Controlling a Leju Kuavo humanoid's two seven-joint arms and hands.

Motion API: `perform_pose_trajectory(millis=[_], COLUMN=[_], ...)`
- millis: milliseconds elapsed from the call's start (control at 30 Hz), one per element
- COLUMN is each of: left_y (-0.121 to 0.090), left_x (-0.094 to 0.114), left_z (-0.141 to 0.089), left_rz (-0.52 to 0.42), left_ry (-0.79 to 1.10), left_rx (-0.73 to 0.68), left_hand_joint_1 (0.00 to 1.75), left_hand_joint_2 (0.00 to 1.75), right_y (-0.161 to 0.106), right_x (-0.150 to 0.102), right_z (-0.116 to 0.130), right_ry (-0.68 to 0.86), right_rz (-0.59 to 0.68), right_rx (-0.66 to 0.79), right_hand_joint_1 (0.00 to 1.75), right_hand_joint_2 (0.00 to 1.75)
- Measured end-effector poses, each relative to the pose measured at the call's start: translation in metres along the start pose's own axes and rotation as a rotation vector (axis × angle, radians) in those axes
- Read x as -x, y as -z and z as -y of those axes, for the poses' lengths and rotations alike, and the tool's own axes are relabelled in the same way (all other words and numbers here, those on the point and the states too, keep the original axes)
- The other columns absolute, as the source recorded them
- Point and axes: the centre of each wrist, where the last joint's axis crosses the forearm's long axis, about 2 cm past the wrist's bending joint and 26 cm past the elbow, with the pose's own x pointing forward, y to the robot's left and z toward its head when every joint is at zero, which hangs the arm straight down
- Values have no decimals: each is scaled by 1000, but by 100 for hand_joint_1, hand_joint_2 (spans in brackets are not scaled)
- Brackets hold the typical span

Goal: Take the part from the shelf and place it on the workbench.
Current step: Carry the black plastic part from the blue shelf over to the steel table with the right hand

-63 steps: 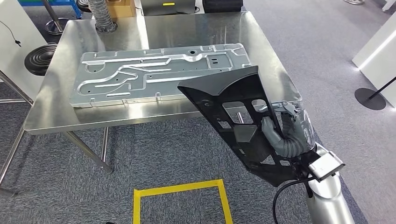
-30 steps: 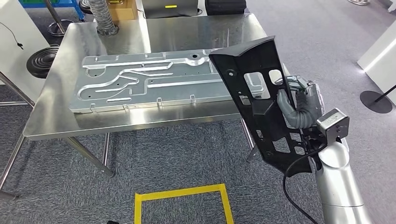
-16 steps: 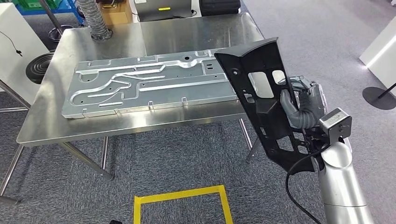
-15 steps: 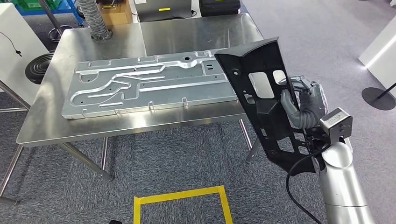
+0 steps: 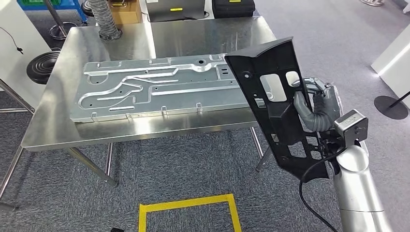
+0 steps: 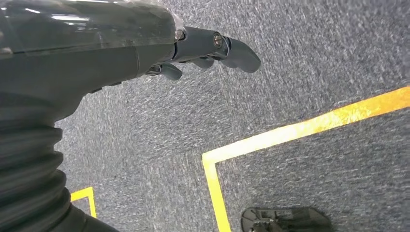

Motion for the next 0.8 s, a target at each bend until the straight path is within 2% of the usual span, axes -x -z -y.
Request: perform_pose_trajectory(millis=[800], left_y=[0], left_x=[-4], left_z=[0], left_rz=[10], left_ry=[6], left_rx=[2], left_hand_joint_1=[0], left_hand_joint_2=[175], right_y=[-5], right_x=[2], right_z=[5], right_ry=[-5], right_rz=[-11], right_rx=[-11], right_hand_joint_1=[175], right_hand_joint_2=[175])
